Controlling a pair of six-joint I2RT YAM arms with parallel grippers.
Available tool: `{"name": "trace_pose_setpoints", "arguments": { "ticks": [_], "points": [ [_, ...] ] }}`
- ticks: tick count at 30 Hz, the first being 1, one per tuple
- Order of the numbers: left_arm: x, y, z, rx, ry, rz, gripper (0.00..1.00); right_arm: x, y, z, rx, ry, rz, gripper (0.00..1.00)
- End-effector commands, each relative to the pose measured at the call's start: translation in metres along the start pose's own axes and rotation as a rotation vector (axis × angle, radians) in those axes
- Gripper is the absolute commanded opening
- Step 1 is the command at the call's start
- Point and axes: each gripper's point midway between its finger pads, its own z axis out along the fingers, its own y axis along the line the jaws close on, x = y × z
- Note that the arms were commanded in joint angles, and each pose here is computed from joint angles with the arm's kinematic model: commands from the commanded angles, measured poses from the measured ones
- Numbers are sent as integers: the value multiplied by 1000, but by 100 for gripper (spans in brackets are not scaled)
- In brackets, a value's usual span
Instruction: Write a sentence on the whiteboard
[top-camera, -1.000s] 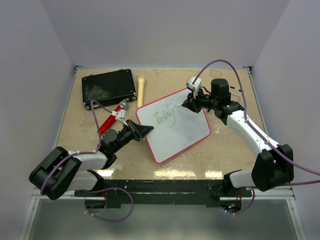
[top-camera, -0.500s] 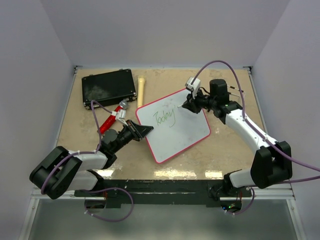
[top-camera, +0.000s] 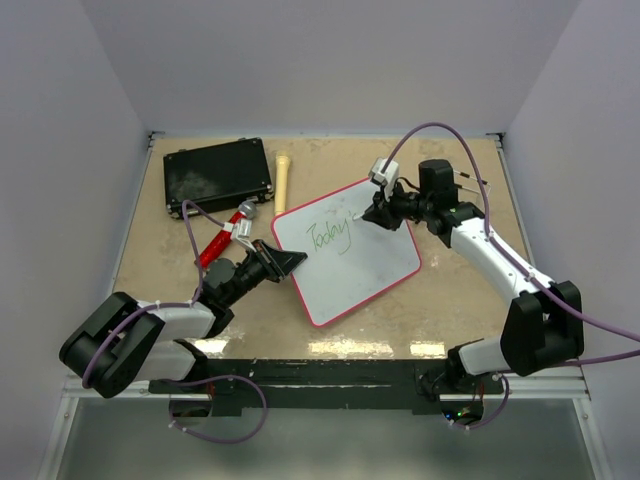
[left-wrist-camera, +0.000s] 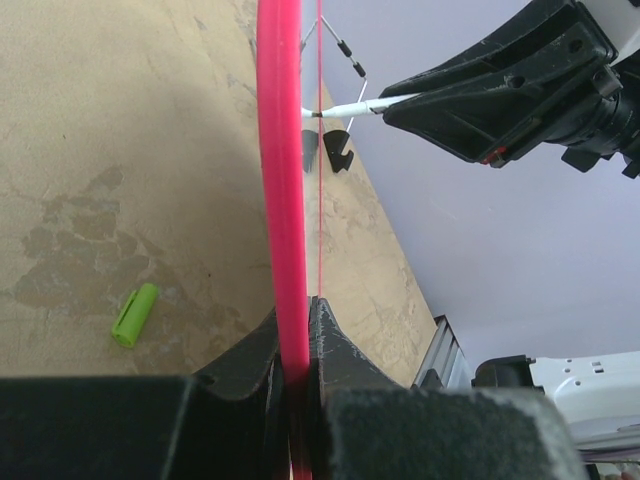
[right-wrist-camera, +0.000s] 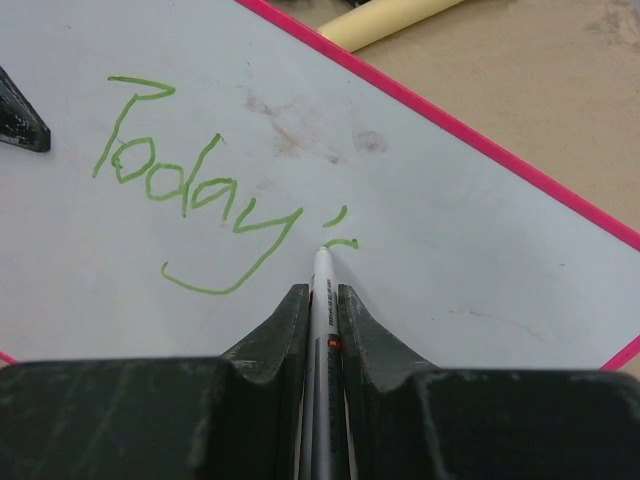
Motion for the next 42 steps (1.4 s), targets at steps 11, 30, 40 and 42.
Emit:
{"name": "trace_pose_setpoints", "arguments": {
  "ticks": [11,30,40,42],
  "points": [
    [-13,-25,3,111,-40,91,0,5,-14,-9,99,51,-10,0],
    [-13,-24,3,108,-42,90,0,1,20,-8,-77,46,-38,0],
    [-11,-23,2,106,-39,88,0,-81,18,-48,-37,-166,-118,0],
    [-12,-23,3,107,-41,88,0,-80,19,-54,-25,-174,-123,0]
  ]
}}
